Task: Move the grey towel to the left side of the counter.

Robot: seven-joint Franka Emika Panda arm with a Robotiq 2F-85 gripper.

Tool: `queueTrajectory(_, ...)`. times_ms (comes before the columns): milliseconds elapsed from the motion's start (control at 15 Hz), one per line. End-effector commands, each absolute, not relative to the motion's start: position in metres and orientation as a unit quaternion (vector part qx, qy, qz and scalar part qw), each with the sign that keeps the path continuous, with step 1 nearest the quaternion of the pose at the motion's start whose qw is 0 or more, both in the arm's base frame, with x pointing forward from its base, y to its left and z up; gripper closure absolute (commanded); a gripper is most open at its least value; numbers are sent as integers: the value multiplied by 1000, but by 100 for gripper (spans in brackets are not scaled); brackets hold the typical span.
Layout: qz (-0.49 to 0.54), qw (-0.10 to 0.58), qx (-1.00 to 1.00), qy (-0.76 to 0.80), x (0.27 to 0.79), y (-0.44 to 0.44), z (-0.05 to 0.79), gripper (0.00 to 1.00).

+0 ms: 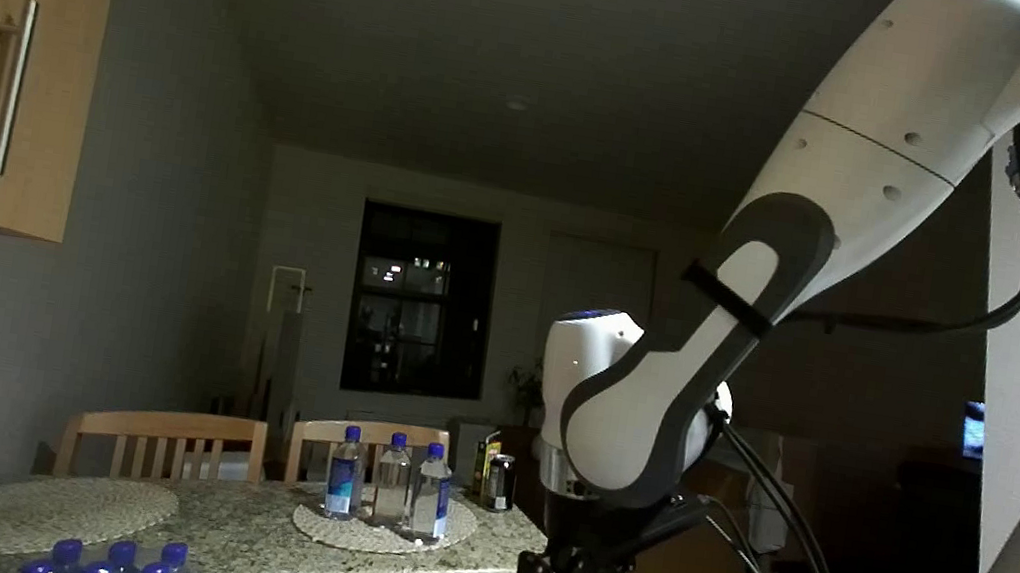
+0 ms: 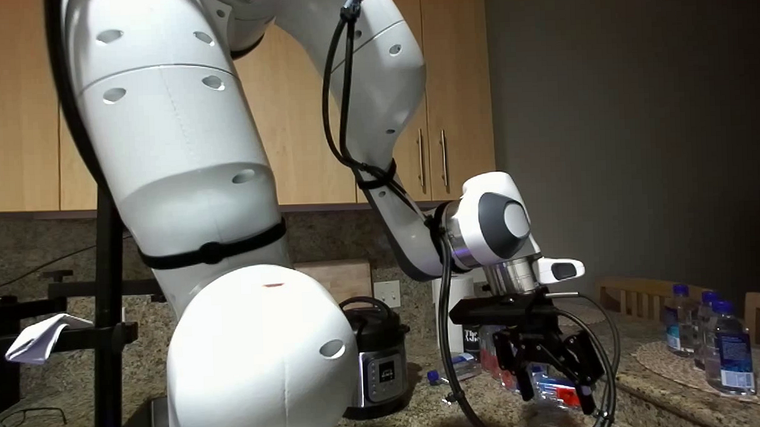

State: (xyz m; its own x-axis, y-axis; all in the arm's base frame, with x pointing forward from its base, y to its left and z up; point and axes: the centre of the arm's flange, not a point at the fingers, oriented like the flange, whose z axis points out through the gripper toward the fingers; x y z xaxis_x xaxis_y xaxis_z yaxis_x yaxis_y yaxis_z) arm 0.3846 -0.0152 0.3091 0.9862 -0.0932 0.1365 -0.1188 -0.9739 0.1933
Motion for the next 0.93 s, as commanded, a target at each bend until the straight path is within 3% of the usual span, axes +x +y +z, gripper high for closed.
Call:
queueTrajectory(0,72,96,991,-56,385,-15,309,0)
queueTrajectory(867,91,94,991,-37,497,-46,303,0)
